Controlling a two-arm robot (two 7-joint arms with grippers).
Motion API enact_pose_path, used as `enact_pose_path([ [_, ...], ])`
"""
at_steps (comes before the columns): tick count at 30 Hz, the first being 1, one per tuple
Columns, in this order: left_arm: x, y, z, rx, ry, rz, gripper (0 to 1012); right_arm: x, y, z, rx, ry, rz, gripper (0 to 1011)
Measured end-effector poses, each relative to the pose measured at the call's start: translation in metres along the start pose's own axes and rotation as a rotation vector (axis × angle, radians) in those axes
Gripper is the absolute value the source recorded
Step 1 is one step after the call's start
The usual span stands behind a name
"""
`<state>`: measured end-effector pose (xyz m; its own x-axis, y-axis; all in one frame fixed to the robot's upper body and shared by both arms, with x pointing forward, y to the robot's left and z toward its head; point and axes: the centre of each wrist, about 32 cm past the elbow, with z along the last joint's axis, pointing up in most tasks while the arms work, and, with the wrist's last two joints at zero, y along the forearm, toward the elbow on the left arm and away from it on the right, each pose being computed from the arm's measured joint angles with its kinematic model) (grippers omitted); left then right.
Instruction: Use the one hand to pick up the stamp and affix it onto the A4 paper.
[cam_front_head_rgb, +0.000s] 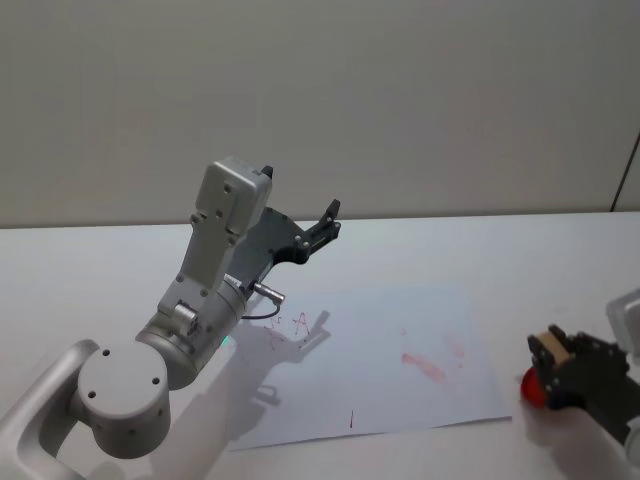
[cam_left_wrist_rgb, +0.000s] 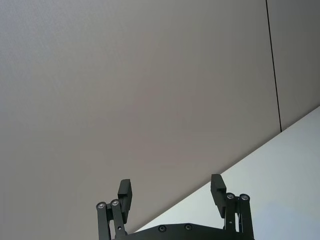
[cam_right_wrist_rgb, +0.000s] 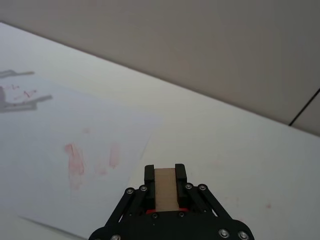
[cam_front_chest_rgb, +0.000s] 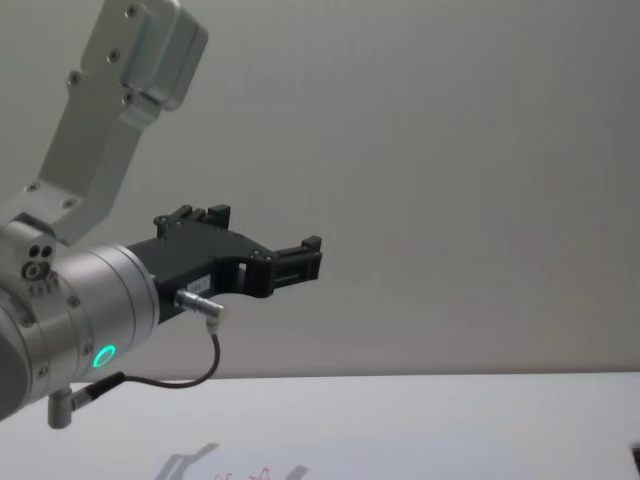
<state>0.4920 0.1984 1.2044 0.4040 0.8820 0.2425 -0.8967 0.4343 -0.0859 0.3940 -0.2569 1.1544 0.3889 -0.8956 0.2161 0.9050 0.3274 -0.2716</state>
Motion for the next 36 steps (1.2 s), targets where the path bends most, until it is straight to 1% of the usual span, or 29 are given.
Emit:
enact_pose_path([
  [3,0.0000,0.0000,0.0000,0.000,0.000,0.000,1001,0.001,0.006,0.009,0.048,-0.015,0.009,219],
  [4,0.0000,0.0000,0.0000,0.000,0.000,0.000,1001,0.002,0.010,0.015,0.075,-0.022,0.018,219],
  [7,0.0000,0.0000,0.0000,0.000,0.000,0.000,1001,0.002,0.015,0.021,0.110,-0.032,0.032,219],
  [8,0.0000,0.0000,0.0000,0.000,0.000,0.000,1001,0.003,0.019,0.025,0.129,-0.035,0.040,219],
  [10,0.0000,0.0000,0.0000,0.000,0.000,0.000,1001,0.003,0.023,0.029,0.148,-0.038,0.055,219],
  [11,0.0000,0.0000,0.0000,0.000,0.000,0.000,1001,0.002,0.028,0.033,0.166,-0.041,0.070,219],
  [13,0.0000,0.0000,0.0000,0.000,0.000,0.000,1001,0.002,0.032,0.036,0.179,-0.043,0.085,219],
  [14,0.0000,0.0000,0.0000,0.000,0.000,0.000,1001,0.002,0.037,0.038,0.190,-0.044,0.104,219],
  [18,0.0000,0.0000,0.0000,0.000,0.000,0.000,1001,0.001,0.049,0.044,0.204,-0.041,0.145,219],
  [20,0.0000,0.0000,0.0000,0.000,0.000,0.000,1001,0.000,0.055,0.044,0.201,-0.038,0.173,219],
  [22,0.0000,0.0000,0.0000,0.000,0.000,0.000,1001,0.000,0.058,0.044,0.199,-0.037,0.182,219],
  [23,0.0000,0.0000,0.0000,0.000,0.000,0.000,1001,0.000,0.063,0.044,0.191,-0.032,0.204,219],
  [27,0.0000,0.0000,0.0000,0.000,0.000,0.000,1001,-0.002,0.071,0.043,0.173,-0.028,0.239,219],
  [31,0.0000,0.0000,0.0000,0.000,0.000,0.000,1001,-0.004,0.081,0.039,0.139,-0.026,0.285,219],
  [36,0.0000,0.0000,0.0000,0.000,0.000,0.000,1001,-0.007,0.088,0.034,0.100,-0.026,0.325,219],
])
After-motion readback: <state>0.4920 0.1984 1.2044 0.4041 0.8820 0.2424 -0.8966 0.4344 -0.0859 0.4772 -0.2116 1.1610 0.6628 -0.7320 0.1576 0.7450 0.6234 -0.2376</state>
